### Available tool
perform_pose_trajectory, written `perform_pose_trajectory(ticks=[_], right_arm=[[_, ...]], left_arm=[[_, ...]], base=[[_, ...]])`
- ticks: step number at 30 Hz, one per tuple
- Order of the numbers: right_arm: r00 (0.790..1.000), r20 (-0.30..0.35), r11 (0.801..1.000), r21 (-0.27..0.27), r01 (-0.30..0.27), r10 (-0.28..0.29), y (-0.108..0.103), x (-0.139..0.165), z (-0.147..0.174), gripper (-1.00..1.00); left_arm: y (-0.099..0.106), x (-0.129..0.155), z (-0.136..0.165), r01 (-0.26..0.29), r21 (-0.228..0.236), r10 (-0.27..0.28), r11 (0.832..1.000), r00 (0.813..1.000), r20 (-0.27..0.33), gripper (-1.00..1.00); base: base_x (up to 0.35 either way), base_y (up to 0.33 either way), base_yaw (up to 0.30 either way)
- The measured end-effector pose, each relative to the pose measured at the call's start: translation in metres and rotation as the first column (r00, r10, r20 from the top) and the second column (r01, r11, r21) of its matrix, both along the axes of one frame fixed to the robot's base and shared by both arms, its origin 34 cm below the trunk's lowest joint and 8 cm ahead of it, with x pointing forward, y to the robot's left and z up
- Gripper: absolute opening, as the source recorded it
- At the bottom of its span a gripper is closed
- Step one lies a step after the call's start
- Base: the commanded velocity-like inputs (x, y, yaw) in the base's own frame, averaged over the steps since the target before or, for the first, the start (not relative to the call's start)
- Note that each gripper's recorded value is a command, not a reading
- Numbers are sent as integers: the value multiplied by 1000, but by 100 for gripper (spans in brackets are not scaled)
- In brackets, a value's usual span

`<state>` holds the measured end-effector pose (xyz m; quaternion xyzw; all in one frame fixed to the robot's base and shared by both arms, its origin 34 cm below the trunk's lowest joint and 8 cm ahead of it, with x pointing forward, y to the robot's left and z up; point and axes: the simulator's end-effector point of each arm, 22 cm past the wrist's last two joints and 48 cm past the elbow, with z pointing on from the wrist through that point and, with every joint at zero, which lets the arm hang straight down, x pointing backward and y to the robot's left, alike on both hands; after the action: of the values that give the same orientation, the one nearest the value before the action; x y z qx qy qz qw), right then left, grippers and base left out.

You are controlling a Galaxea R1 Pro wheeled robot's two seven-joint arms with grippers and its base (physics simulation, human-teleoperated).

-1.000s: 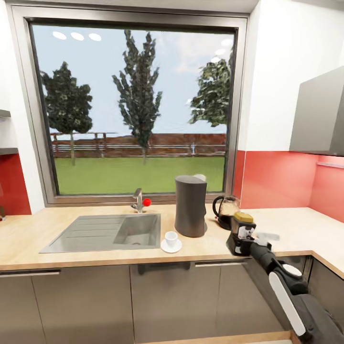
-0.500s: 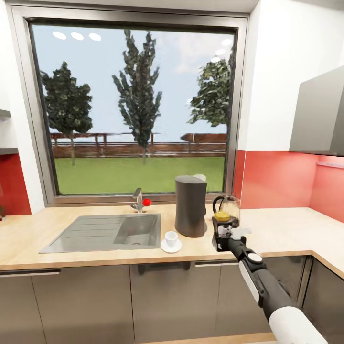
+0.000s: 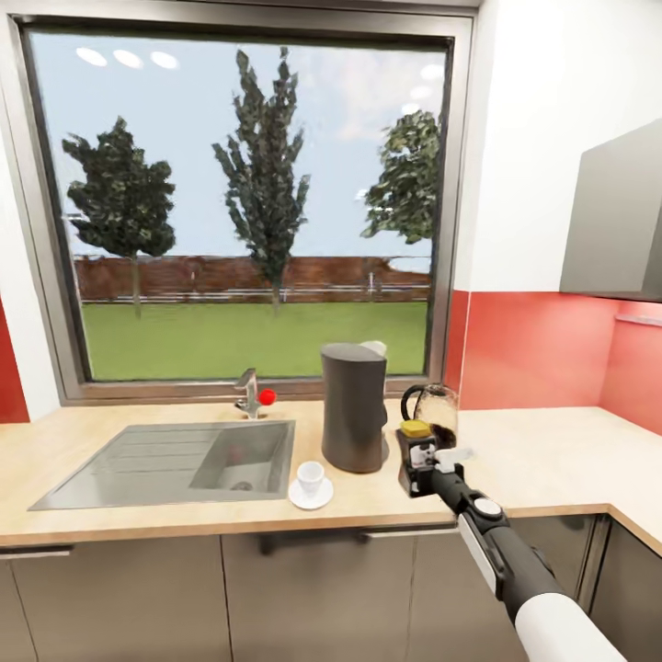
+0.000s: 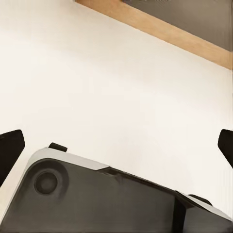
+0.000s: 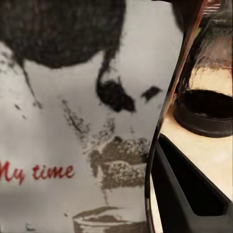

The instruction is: Set up a coffee station on the kitchen countertop: keep the coffee maker on the countertop, move the bottle of coffee from the kitchen shelf to the counter next to the coffee maker, place a paper coffee filter on top of the coffee maker, put the saucer next to the coffee maker with the coffee cup on the saucer, and place the electric kettle next to the coffee maker.

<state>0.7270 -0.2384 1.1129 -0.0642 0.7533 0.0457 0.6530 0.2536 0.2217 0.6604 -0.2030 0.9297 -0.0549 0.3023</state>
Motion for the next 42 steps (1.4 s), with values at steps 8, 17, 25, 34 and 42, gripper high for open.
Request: perform_pose_trajectory(ticks=[8,17,25,34,42], right_arm=[[999,-30,999,18,-34,34,8,-2,-7,-100],[991,-66,989,75,124,-120,-9,1,-16,-100],[983,-71,980,92,178,-172,7,1,-16,-100],[982,-77,981,75,179,-173,19,1,-36,-100],[992,-33,992,24,122,-121,39,3,-44,-100]], left_arm=[[0,0,0,1,0,-1,1000,1000,-1,100],[4,1,0,-21,3,21,1000,1000,5,100],[8,1,1,-42,4,42,999,999,7,100],[13,3,-4,-78,-1,78,997,997,5,100],[12,6,-10,-78,-4,78,997,997,5,100]], base=[[268,-221,0],[44,-40,0],[1,-1,0],[0,0,0],[0,0,0]])
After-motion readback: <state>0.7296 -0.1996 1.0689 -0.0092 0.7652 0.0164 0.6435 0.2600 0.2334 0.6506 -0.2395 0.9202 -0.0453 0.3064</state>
